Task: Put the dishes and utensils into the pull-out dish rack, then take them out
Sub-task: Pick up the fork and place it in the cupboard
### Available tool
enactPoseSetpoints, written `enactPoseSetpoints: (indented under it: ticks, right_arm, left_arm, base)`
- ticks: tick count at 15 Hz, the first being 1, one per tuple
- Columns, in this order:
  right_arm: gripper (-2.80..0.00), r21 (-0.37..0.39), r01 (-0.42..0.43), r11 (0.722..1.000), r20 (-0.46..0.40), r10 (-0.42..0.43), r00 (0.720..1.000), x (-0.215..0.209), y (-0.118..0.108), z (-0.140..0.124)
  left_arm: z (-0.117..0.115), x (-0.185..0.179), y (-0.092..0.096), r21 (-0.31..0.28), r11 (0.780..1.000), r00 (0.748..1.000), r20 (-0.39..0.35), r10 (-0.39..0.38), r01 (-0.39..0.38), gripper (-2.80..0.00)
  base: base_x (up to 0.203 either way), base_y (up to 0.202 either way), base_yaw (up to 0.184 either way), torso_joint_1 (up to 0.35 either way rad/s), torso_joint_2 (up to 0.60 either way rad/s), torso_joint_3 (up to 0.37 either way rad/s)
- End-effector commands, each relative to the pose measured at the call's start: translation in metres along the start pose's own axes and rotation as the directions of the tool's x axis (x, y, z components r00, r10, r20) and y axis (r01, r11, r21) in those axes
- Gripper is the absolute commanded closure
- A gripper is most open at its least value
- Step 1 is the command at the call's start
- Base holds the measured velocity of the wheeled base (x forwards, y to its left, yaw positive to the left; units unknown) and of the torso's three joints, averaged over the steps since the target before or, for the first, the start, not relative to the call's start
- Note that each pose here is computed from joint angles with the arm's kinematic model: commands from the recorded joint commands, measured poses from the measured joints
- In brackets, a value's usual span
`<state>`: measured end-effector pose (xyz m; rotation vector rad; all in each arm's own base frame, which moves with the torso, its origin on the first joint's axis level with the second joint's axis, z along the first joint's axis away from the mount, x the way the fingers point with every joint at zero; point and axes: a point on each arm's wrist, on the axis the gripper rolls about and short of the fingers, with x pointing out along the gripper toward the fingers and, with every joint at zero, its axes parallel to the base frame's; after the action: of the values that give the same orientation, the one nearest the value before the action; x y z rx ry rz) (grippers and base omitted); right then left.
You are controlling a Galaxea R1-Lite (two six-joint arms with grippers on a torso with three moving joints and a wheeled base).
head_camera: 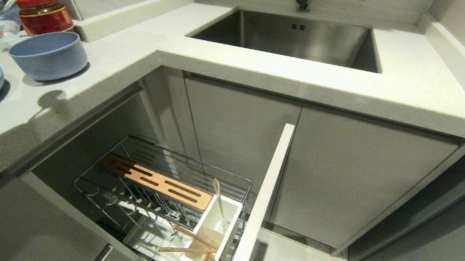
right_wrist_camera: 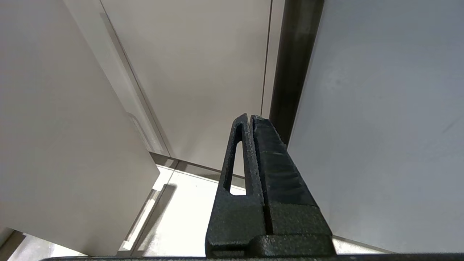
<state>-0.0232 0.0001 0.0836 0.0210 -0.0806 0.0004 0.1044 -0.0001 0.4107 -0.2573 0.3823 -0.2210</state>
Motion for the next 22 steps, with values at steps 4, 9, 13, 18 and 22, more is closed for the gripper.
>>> enactPoseSetpoints:
  ticks: [4,9,13,18,22]
  right_arm:
    - [0.0,0.0,0.0,1.0,-0.024,0.0,1.0,0.001,0.0,-0.007]
    - [0.0,0.0,0.0,1.0,-0.024,0.0,1.0,0.001,0.0,-0.007]
    - [0.0,0.0,0.0,1.0,-0.024,0.0,1.0,0.001,0.0,-0.007]
    - [0.0,0.0,0.0,1.0,-0.025,0.0,1.0,0.001,0.0,-0.007]
    - [0.0,0.0,0.0,1.0,-0.024,0.0,1.0,0.001,0.0,-0.007]
  left_arm:
    - [-0.039,0.02,-0.032,0.055,0.949,0.906,-0.32,-0.278,0.311,0.0]
    - [-0.057,0.093,-0.043,0.0,0.961,0.786,-0.575,-0.226,0.276,0.0]
    - [-0.08,0.156,-0.061,-0.024,0.992,0.673,-0.733,-0.101,0.123,0.0]
    - [-0.11,0.203,-0.091,-0.002,1.0,0.553,-0.833,0.016,-0.03,0.0]
    - [-0.13,0.226,-0.102,0.029,0.997,0.461,-0.885,0.057,-0.068,0.0]
  base:
    - [0.0,0.0,0.0,0.0,0.0,0.0]
    - [0.0,0.0,0.0,0.0,0.0,0.0]
    - [0.0,0.0,0.0,0.0,0.0,0.0]
    - [0.0,0.0,0.0,0.0,0.0,0.0]
    - [0.0,0.0,0.0,0.0,0.0,0.0]
